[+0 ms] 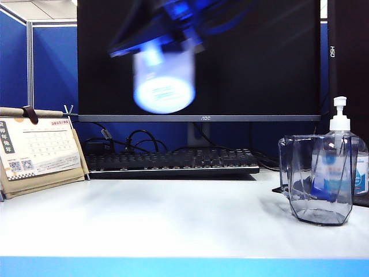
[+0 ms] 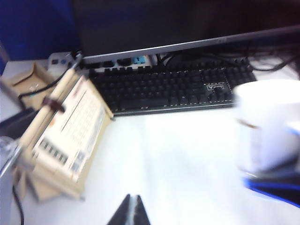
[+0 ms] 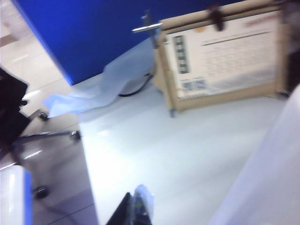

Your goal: Swap the positions of the transparent plastic cup and the white ceramic cup.

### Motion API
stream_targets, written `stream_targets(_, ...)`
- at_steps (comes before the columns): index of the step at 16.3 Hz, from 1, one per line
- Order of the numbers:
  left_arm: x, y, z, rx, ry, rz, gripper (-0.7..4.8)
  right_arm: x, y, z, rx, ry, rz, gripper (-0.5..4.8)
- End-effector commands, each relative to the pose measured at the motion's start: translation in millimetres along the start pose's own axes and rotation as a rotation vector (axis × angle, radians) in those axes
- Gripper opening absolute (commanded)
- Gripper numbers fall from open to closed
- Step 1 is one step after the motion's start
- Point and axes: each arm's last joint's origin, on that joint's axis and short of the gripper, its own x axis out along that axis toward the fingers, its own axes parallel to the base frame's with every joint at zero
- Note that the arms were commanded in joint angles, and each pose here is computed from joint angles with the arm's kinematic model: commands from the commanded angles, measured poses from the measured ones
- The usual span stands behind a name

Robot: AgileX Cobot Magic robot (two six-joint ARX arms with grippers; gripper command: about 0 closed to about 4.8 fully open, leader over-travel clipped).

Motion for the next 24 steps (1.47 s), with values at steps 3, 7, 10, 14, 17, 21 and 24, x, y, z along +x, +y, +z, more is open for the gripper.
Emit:
stream_targets(3, -35.5, 19.2, -22.9, -0.078, 0.021, 0.008, -0.06, 41.9, -4.5, 29.0, -0.056, -0.066, 0.125, -0.06)
stream_targets(7, -37.8, 22.1, -32.9, -0.065, 0.102, 0.028, -0.06, 68.9, -12.4, 15.7, -0.031, -0.014, 0.157, -0.06)
stream_targets(10, -31.1, 21.3, -42.1, -0.078, 0.112, 0.032, -0.06, 93.6, -20.6, -9.5, 0.001, 0.053, 0.241, -0.06)
stream_targets(14, -29.6, 21.4, -45.9, -0.08, 0.115, 0.031, -0.06, 117.5, -31.2, -27.3, 0.019, 0.082, 0.286, -0.06)
stream_targets(17, -31.2, 21.9, -46.5, -0.083, 0.113, 0.021, -0.06, 129.8, -36.7, -26.5, 0.006, 0.062, 0.292, -0.06)
stream_targets(21, -32.9, 22.4, -47.6, -0.083, 0.118, 0.008, -0.06, 147.3, -45.3, -30.8, 0.013, 0.07, 0.297, -0.06)
stream_targets(24, -32.5, 22.5, -48.8, -0.078, 0.127, 0.01, -0.06, 150.3, -50.7, -38.2, 0.029, 0.09, 0.289, -0.06)
